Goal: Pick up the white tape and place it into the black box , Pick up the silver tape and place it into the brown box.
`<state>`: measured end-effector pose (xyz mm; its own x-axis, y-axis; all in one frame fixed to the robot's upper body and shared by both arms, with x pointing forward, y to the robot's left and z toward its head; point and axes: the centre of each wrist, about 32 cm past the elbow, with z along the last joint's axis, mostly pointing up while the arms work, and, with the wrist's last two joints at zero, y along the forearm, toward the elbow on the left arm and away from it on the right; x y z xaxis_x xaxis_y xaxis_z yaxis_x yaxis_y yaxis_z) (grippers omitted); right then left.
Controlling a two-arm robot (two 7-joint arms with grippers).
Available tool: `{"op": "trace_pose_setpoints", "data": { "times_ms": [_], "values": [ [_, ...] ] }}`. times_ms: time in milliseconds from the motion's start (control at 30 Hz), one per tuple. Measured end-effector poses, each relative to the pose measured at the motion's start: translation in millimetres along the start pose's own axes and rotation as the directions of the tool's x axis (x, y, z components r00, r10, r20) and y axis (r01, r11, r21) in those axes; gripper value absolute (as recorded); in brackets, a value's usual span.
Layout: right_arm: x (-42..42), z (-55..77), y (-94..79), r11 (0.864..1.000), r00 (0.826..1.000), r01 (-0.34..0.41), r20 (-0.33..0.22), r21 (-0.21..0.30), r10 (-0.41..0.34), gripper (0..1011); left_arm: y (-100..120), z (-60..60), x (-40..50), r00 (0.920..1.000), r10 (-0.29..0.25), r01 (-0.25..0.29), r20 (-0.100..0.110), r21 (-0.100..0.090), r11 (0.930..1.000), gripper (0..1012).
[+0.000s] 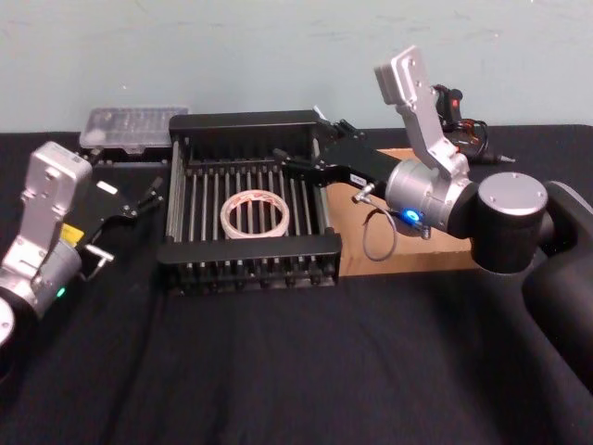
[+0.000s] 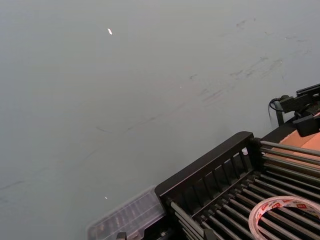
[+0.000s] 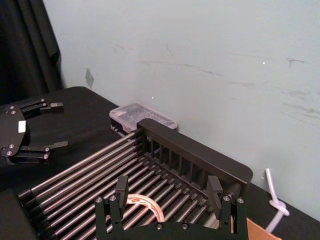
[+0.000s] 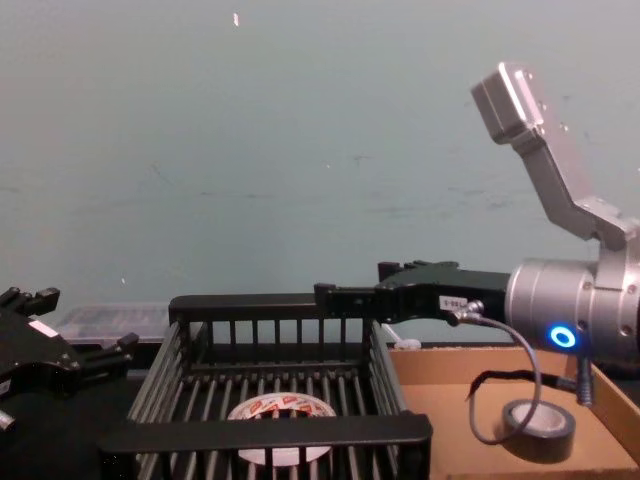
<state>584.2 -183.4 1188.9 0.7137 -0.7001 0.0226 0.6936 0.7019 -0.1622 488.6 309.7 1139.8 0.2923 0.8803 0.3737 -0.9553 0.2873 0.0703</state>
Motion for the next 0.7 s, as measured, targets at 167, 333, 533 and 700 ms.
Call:
{"op": "trace_pose_setpoints", "data": {
  "times_ms": [167,333,533,700],
  "values": [
    [-4.5,-1.9,-8.8,1.000,1.000,0.027,-0.001,0.009,-0.027,1002,0,0.0,0.0,1.0000,0.000,0.000,0.000,0.000,1.0000,1001],
    [-7.4,-3.8,-16.8,0.999,0.999,0.053,-0.002,0.013,-0.053,1002,0,0.0,0.0,1.0000,0.000,0.000,0.000,0.000,1.0000,1001],
    [-11.4,-5.7,-29.6,0.996,0.996,0.088,0.002,0.023,-0.088,1002,0,0.0,0.0,1.0000,0.000,0.000,0.000,0.000,1.0000,1001],
    [-14.2,-8.3,-41.2,0.994,0.994,0.108,0.006,0.030,-0.109,1002,0,0.0,0.0,1.0000,0.000,0.000,0.000,0.000,1.0000,1001]
  ]
}}
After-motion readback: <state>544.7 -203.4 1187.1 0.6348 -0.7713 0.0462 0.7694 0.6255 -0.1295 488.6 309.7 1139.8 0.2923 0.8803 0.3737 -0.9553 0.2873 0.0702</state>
